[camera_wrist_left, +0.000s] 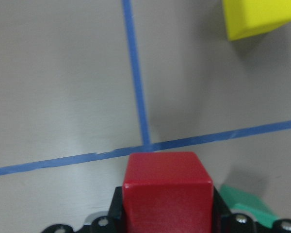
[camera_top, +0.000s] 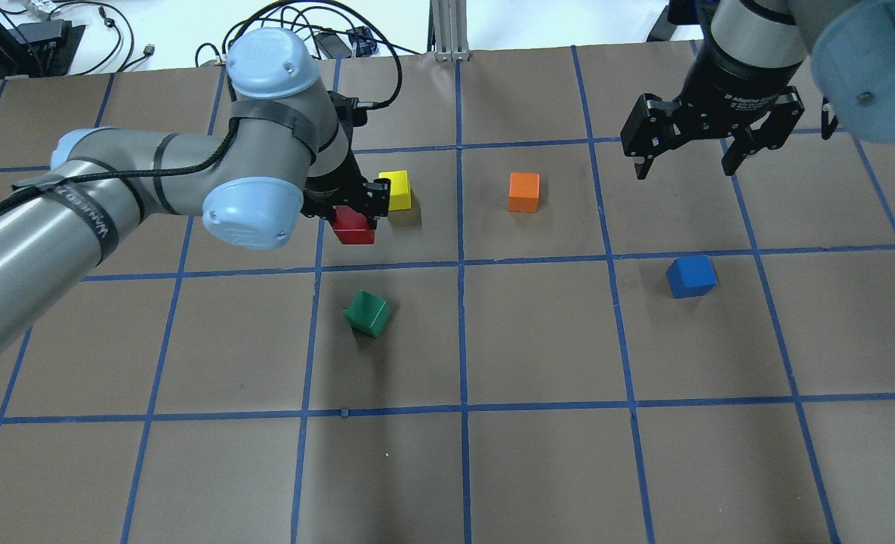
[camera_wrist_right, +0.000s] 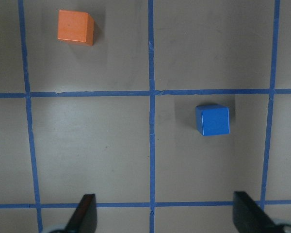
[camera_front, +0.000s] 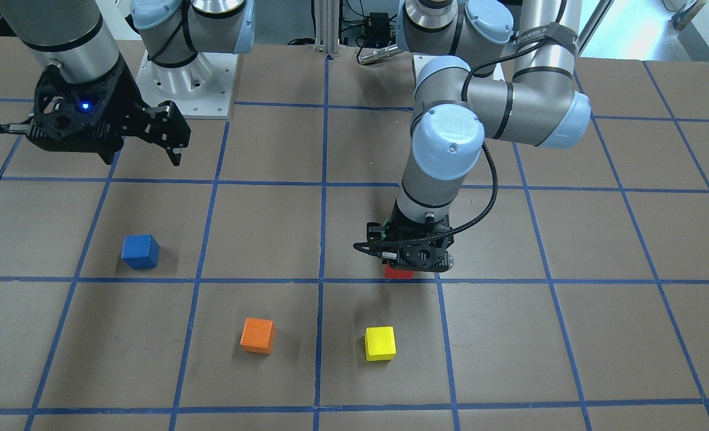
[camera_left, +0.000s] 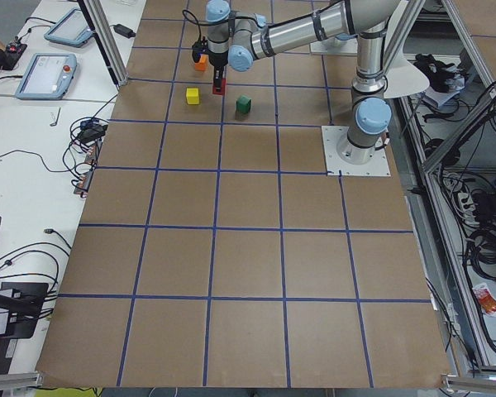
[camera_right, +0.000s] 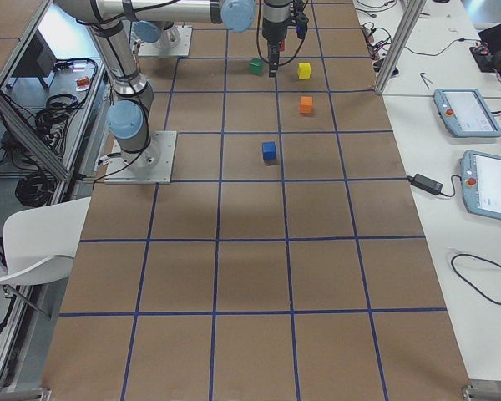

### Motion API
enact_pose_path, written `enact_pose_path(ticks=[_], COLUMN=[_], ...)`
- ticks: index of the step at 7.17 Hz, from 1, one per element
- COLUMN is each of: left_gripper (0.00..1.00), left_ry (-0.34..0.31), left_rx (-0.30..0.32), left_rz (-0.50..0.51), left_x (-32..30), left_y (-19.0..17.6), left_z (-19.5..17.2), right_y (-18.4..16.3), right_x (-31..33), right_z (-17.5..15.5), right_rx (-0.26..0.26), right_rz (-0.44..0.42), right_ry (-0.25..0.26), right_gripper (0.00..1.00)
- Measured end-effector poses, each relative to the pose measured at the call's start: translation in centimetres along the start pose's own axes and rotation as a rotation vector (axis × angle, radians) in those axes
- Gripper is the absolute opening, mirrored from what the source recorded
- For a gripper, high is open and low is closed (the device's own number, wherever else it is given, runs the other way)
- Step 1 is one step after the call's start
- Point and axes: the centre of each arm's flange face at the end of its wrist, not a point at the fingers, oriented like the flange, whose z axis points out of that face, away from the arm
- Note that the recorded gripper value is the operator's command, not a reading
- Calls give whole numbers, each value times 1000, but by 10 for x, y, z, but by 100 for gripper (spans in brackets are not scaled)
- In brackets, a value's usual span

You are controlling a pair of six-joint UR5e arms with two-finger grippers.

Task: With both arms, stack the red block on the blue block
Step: 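Carry the red cube with the left gripper toward the table center, then set the red cube down and open the left gripper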

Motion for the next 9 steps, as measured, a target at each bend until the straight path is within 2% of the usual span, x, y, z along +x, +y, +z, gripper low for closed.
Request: enact_pose_path(ticks=[3,6,7,8,9], left_gripper=[0,3,53,100,100], left_ry=[0,-6,-2,-1,-1], left_rx=[-37,-53,-50,-50,-47], left_rz=[1,32,32,32,31], left_x=[76,105,108,109,110], left_y=[-2,9,7,4,2], left_z=[40,63,73,87,98], right_y=[0,-1,-1,-1,-1], right_x=[1,2,2,2,2], right_z=[0,0,0,0,-1], right_rx=[1,3,3,4,5], right_rz=[-2,-1,-1,-2,-2], right_ry=[-1,-3,-2,-1,-1], right_gripper=[100,100,100,100,100])
